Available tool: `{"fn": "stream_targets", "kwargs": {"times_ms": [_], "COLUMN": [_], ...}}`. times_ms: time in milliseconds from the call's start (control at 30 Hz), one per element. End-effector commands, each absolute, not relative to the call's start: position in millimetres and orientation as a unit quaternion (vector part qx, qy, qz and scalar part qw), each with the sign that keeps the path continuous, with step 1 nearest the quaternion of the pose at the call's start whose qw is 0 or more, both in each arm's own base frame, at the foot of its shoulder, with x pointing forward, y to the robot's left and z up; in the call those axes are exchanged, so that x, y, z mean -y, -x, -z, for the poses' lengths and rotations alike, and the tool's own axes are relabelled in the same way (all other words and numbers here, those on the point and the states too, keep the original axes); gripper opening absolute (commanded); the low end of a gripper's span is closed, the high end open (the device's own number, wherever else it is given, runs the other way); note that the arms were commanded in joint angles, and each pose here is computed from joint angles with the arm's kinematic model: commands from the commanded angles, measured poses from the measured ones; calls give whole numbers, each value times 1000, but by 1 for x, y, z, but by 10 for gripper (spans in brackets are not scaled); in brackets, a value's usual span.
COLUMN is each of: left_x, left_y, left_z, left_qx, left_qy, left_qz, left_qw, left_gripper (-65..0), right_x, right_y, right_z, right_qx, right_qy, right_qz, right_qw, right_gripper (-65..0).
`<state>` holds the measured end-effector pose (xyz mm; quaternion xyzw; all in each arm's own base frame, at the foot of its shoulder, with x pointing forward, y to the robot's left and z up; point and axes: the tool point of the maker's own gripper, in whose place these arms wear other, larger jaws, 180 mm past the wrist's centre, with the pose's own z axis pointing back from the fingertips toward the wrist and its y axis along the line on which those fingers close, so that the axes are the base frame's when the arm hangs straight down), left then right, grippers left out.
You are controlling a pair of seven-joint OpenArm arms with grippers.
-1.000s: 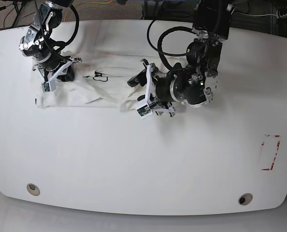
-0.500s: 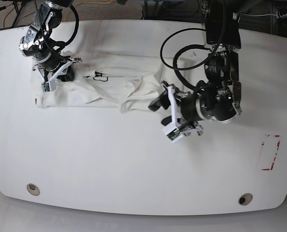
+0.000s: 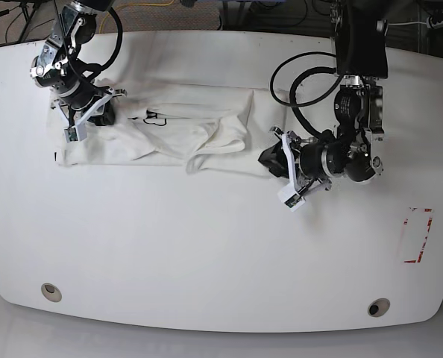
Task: Layout the t-shirt on the table in an organized manner, then fold the t-shirt properly
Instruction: 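Drag the pinched end with the left gripper toward the shirt's middle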
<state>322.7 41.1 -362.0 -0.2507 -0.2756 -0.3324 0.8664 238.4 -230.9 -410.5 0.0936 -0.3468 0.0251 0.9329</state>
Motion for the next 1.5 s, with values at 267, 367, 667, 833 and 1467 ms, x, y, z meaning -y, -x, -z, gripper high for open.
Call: {"fn": "stream_targets", "kwargs": {"times_ms": [267,367,667,833,1467], "left_x": [5,25,60,68,-16], "left_y": [-315,-304,-263,-253,-310], "left_z": [362,355,345,336,343], "left_qx": [249,251,226,218,263], "left_qy": [270,268,242,215,139], "left_qz": [411,452,566,613,513], "left_qw": [834,813,755,729,805], "left_gripper": [-526,-526,-525,-525,-525], "right_x": [234,234,234,234,233], "right_y": [-247,-247,-247,-251,-253], "right_z": [399,399,399,396,395], "right_qx": [368,368,368,373,374], "right_qy": [-89,-89,-89,-88,-89], "right_qz": [-33,-33,-33,-34,-33], "right_qw": [925,925,925,923,923], "right_gripper": [-563,-563,-563,-563,-563]}}
